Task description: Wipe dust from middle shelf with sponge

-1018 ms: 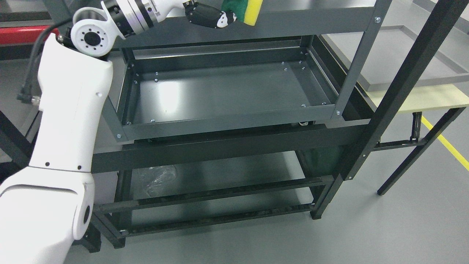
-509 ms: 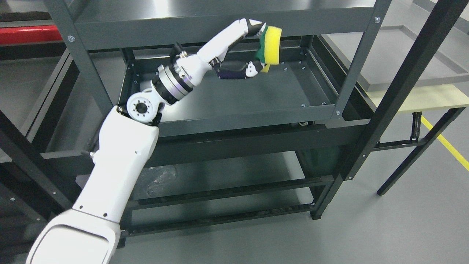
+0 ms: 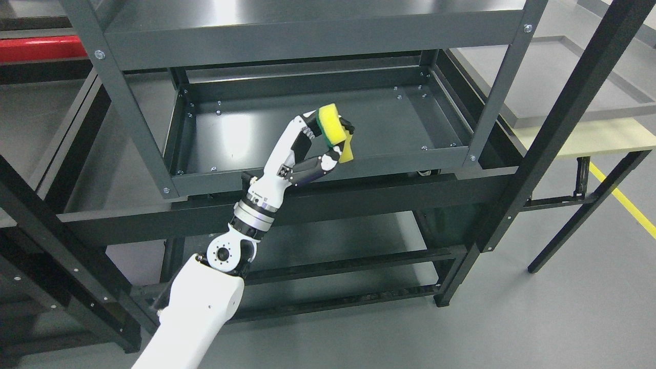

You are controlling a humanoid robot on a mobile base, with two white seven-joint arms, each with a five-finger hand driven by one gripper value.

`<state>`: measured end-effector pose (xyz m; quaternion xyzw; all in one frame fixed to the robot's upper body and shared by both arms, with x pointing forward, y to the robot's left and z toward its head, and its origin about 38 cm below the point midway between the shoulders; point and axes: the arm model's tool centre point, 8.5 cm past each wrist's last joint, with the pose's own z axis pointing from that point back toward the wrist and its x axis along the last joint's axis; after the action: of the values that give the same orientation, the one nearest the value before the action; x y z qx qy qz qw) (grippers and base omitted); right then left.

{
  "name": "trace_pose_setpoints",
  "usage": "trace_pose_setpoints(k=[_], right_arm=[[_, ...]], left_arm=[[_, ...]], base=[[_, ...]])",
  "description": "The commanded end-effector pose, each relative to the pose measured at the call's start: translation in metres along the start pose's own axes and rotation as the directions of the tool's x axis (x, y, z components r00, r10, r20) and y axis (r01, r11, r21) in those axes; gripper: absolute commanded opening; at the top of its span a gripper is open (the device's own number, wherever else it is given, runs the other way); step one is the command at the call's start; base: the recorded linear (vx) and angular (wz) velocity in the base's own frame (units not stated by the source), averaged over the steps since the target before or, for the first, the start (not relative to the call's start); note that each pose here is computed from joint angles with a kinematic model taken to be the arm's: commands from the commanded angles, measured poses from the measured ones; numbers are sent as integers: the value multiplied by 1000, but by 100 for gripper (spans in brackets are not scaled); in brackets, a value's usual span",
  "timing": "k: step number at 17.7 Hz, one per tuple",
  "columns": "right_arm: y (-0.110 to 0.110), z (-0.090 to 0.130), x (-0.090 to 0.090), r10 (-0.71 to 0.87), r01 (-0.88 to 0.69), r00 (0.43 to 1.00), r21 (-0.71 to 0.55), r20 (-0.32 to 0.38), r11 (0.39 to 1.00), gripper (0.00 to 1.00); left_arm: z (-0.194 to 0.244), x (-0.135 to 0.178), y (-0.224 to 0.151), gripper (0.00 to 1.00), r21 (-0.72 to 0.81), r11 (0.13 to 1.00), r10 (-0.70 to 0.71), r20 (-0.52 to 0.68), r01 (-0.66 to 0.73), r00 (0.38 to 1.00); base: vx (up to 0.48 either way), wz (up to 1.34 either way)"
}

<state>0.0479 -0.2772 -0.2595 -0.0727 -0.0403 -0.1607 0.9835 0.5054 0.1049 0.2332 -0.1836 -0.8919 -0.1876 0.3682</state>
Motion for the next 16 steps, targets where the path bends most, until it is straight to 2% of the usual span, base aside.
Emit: trace_pose_setpoints(k=[1, 3, 6, 9, 12, 16], right_arm=[[-10, -1, 2, 3, -3, 999, -14, -49, 1000, 100], [-10, -1, 1, 3, -4, 999, -14, -50, 1000, 100], [-10, -1, 2, 3, -3, 999, -15, -49, 1000, 100], [-10, -1, 2, 3, -3, 999, -14, -49, 1000, 100], [-10, -1, 2, 3, -3, 999, -14, -49, 1000, 100], [-10, -1, 2, 3, -3, 999, -14, -49, 1000, 100]], left_arm=[[55, -4, 24, 8, 249, 967, 65, -15, -59, 998], [68, -2, 43, 8, 339, 939, 77, -53, -55, 996], [93, -1, 52, 9, 403, 914, 109, -121, -51, 987], [96, 22, 84, 9, 511, 859, 109, -122, -31, 987], [82, 54, 99, 9, 525, 850, 107, -109, -34, 988], [79, 67, 107, 9, 518, 854, 55, -151, 32, 987]], base=[[0, 0], [0, 0], [0, 0], [0, 0], [0, 0], [0, 0]])
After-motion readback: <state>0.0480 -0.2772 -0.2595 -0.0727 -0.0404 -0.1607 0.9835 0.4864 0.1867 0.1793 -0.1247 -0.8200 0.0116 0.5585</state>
